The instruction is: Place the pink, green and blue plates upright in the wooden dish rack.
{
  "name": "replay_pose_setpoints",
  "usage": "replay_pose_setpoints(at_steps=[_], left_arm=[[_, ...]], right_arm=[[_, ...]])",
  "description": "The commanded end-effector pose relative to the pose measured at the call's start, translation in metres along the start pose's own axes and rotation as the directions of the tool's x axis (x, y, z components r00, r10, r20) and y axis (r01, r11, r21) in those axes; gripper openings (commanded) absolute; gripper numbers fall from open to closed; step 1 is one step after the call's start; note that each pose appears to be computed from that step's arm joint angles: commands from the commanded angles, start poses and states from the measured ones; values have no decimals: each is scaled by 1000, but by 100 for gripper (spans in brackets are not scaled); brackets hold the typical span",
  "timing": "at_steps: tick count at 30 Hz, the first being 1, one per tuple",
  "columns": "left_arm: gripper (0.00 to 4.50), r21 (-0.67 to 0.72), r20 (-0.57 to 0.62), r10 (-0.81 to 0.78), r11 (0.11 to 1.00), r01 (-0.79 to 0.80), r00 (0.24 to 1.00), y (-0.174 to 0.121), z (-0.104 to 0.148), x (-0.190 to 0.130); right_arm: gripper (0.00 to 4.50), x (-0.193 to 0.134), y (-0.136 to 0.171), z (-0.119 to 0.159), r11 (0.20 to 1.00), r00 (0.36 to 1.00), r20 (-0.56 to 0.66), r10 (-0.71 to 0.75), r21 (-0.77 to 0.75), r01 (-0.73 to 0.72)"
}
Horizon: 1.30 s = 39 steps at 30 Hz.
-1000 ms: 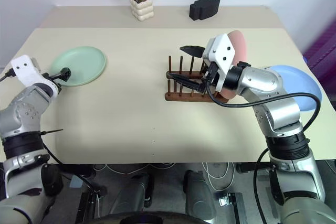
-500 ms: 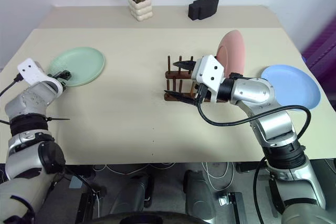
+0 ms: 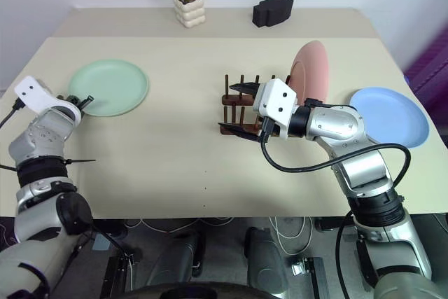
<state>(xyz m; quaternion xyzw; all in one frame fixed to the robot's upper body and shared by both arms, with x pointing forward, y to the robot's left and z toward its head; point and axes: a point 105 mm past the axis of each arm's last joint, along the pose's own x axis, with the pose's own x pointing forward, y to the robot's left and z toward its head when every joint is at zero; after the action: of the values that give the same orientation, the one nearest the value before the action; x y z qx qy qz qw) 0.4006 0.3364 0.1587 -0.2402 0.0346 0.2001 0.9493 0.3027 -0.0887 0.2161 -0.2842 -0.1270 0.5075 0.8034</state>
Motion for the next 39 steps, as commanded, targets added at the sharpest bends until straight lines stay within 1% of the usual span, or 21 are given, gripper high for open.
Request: replay_pose_setpoints(at_steps=[1, 2, 3, 6, 7, 8, 9, 11, 14, 17, 20, 26, 29, 30, 35, 36, 39], left_arm=[[5, 89, 217, -203, 978, 188, 955, -54, 55, -24], [5, 145, 255, -279, 958, 249, 926, -78, 67, -36], [5, 184, 277, -330, 940, 287, 903, -94, 74, -45], [5, 317, 305, -439, 884, 344, 845, -133, 85, -68], [5, 344, 309, -457, 871, 350, 834, -139, 87, -73], [5, 394, 305, -509, 837, 380, 805, -158, 88, -83], [5, 425, 298, -543, 812, 400, 785, -170, 88, -91], [5, 467, 281, -589, 774, 428, 757, -188, 86, -102], [5, 520, 242, -684, 690, 504, 688, -220, 80, -126], [5, 556, 198, -723, 639, 532, 662, -233, 72, -138], [5, 554, 160, -754, 602, 575, 637, -242, 64, -148], [5, 512, 127, -781, 579, 634, 611, -247, 60, -157], [0, 505, 121, -774, 587, 633, 622, -245, 60, -155], [0, 504, 119, -773, 588, 632, 624, -245, 60, -154], [0, 492, 117, -771, 593, 638, 627, -244, 59, -153], [0, 491, 116, -769, 595, 637, 629, -243, 59, -152], [0, 477, 114, -766, 601, 641, 633, -242, 58, -151]], right_arm=[[398, 5, -12, 6, 992, 999, 1, -48, -117, 48], [398, 8, -15, 6, 985, 998, -2, -62, -159, 61], [398, 10, -17, 6, 980, 997, -2, -71, -189, 69], [398, 19, -24, 9, 949, 994, 11, -112, -297, 110], [398, 21, -25, 10, 939, 993, 15, -119, -322, 118], [398, 27, -29, 10, 912, 989, 9, -148, -386, 140], [398, 31, -32, 9, 890, 986, 7, -167, -430, 154], [398, 37, -36, 9, 855, 981, 10, -194, -489, 174], [398, 45, -42, 16, 806, 969, 47, -241, -546, 227], [398, 51, -44, 18, 781, 965, 58, -255, -576, 241], [398, 55, -46, 19, 764, 960, 68, -270, -591, 257], [398, 59, -44, 15, 750, 963, 56, -262, -617, 240], [315, 60, -42, 15, 750, 965, 64, -254, -617, 238], [272, 61, -42, 16, 750, 965, 69, -251, -617, 239], [10, 61, -40, 18, 747, 966, 82, -246, -619, 243], [2, 61, -40, 19, 746, 966, 83, -245, -620, 243], [2, 61, -39, 19, 743, 966, 86, -243, -624, 243]])
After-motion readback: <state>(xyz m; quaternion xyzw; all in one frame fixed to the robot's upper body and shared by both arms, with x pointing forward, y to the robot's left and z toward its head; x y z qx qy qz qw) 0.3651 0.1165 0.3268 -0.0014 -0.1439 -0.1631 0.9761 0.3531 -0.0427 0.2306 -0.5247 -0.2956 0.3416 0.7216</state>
